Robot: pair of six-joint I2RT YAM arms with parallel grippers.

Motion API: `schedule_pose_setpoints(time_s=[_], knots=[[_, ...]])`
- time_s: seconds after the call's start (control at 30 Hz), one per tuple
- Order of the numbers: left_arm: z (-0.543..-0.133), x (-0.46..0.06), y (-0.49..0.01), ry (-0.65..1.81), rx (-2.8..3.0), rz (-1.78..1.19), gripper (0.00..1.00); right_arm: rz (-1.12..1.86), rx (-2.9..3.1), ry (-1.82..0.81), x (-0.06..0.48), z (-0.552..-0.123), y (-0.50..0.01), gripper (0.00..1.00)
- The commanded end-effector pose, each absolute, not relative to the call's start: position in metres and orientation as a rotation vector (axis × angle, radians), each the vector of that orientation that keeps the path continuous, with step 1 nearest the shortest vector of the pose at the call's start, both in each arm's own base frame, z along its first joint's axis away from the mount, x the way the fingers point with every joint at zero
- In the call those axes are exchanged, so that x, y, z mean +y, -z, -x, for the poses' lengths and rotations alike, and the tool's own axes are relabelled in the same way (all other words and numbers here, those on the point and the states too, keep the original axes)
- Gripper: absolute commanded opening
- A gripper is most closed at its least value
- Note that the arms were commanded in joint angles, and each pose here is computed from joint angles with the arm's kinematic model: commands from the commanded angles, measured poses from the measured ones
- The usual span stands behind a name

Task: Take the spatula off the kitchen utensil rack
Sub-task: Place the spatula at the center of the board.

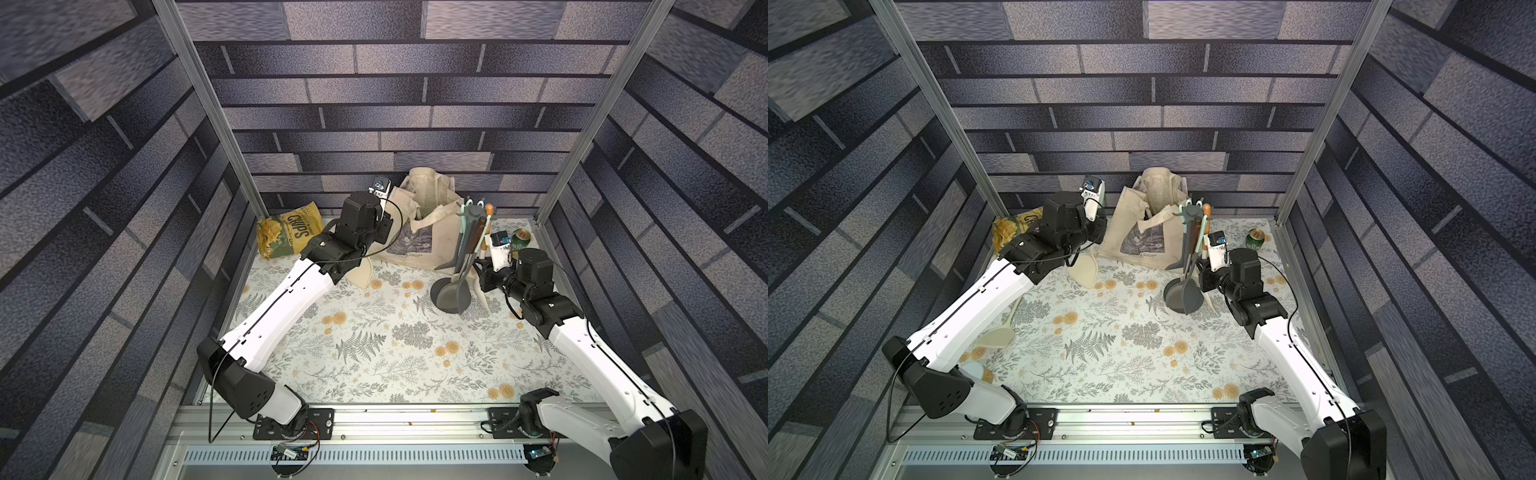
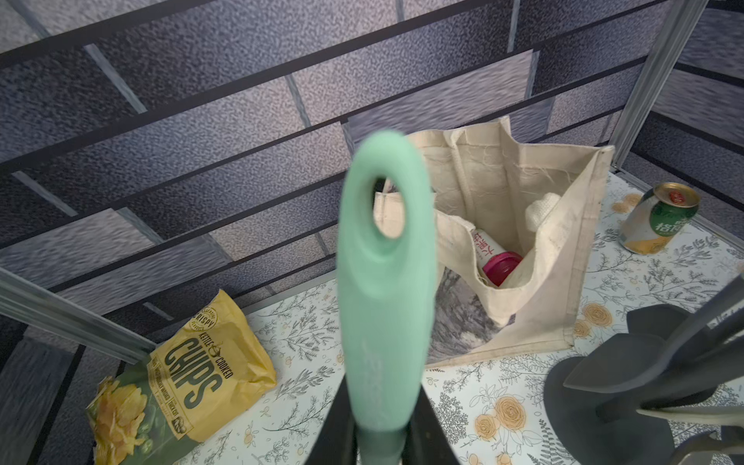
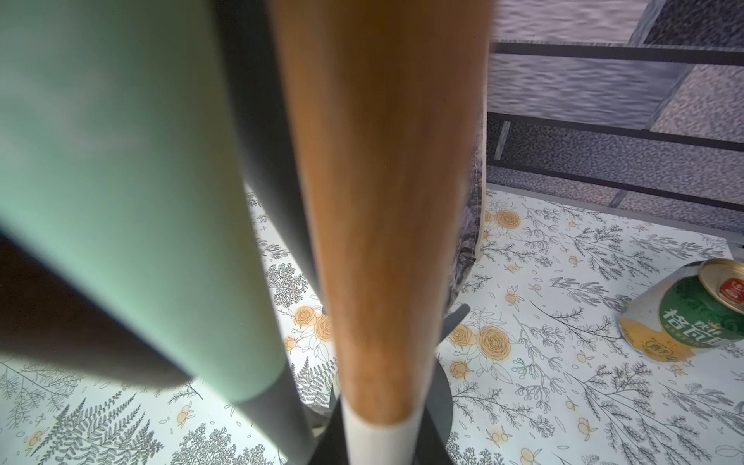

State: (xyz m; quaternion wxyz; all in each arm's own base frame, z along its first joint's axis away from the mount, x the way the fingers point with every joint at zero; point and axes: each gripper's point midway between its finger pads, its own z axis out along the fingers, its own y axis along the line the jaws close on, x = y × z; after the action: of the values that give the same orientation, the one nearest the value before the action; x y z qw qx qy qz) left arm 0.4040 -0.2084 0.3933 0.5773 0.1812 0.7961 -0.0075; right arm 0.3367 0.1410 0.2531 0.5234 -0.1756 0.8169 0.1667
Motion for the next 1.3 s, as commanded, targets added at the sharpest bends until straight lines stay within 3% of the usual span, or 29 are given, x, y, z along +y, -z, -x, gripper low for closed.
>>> schedule_pose_setpoints(time_s=[0.0, 0.73, 1.27], knots=[[-0.393, -0.178, -0.419, -0.048, 1.844, -0.354, 0.00, 0.448, 2.025, -0.431, 0.147, -0.329, -0.230, 0.09], [-0.400, -0.097, -0.381, -0.185, 2.091, -0.146, 0.00, 0.443, 2.021, -0.413, 0.143, -0.326, -0.234, 0.09], [-0.418, -0.066, -0.309, -0.247, 2.333, -0.089, 0.00, 0.438, 2.018, -0.409, 0.142, -0.325, -0.235, 0.09]])
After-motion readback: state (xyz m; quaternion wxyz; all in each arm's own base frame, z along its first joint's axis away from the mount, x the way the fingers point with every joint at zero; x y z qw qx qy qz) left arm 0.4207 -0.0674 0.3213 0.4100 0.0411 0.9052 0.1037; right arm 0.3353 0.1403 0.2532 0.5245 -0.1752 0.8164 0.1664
